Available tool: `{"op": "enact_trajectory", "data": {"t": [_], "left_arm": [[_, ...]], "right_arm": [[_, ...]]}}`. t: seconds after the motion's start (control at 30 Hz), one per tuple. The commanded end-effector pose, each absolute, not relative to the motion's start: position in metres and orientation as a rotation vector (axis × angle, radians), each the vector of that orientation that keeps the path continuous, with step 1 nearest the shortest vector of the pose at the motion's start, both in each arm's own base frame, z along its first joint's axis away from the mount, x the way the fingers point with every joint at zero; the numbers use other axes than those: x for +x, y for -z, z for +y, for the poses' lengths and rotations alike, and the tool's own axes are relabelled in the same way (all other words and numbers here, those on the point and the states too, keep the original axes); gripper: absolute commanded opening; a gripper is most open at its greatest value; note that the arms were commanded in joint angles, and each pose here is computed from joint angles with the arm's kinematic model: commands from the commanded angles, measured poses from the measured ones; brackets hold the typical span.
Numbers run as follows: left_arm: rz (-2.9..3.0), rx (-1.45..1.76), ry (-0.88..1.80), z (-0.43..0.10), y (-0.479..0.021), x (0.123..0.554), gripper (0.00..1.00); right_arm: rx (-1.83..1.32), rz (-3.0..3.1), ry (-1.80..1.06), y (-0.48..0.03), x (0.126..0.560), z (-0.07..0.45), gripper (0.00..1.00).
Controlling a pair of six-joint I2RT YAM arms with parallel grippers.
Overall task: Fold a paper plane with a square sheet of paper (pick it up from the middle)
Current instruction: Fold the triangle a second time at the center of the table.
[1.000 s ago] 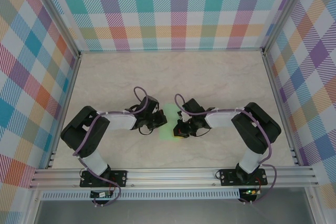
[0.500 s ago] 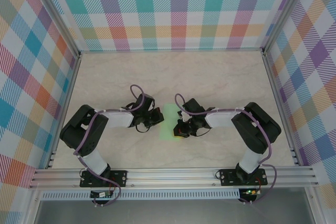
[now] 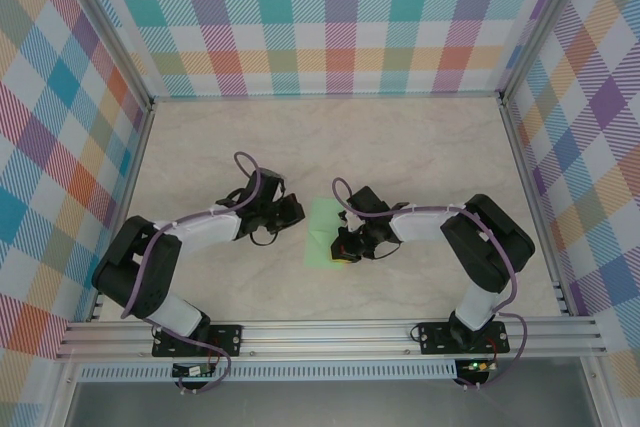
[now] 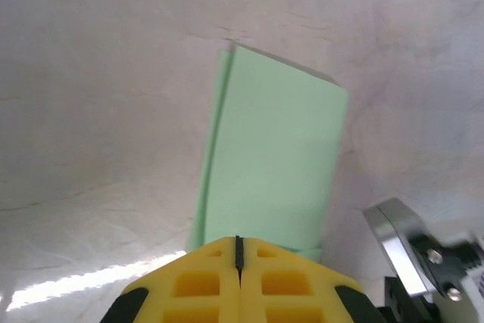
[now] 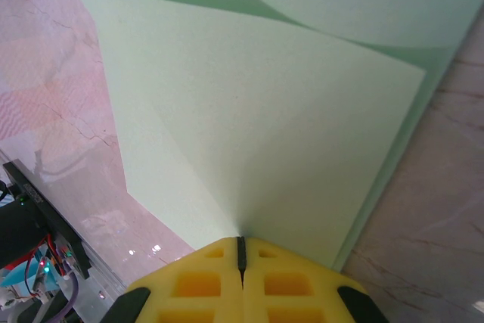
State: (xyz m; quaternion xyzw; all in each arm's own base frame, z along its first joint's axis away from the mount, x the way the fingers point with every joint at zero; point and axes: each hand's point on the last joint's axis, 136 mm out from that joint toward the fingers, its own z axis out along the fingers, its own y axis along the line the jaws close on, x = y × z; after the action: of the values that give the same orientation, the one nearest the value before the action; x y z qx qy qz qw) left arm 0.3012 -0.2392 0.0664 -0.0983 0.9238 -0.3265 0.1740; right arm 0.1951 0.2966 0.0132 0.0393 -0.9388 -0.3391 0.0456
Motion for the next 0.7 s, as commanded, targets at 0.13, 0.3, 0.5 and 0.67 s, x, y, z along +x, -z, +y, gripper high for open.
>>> {"op": "enact_trajectory", "data": {"t": [0.13, 0.3, 0.5, 0.67], "left_arm": [[2.654, -0.147, 1.047, -0.275, -0.058, 0.283, 0.03], [2.717, -0.182, 1.058, -0.279, -0.027, 0.281, 0.02], [2.811, -0.294, 0.826, -0.252, 0.006, 0.276, 0.00], [2.832, -0.302, 0.776, -0.244, 0.014, 0.270, 0.00]], "right_arm": [[0.051, -2.861, 0.856, 0.007, 0.184, 0.276, 0.03], [0.045, -2.861, 0.874, 0.005, 0.186, 0.279, 0.04], [0.071, -2.870, 0.964, -0.018, 0.194, 0.289, 0.06], [0.143, -2.854, 1.134, -0.053, 0.209, 0.313, 0.09]]}}
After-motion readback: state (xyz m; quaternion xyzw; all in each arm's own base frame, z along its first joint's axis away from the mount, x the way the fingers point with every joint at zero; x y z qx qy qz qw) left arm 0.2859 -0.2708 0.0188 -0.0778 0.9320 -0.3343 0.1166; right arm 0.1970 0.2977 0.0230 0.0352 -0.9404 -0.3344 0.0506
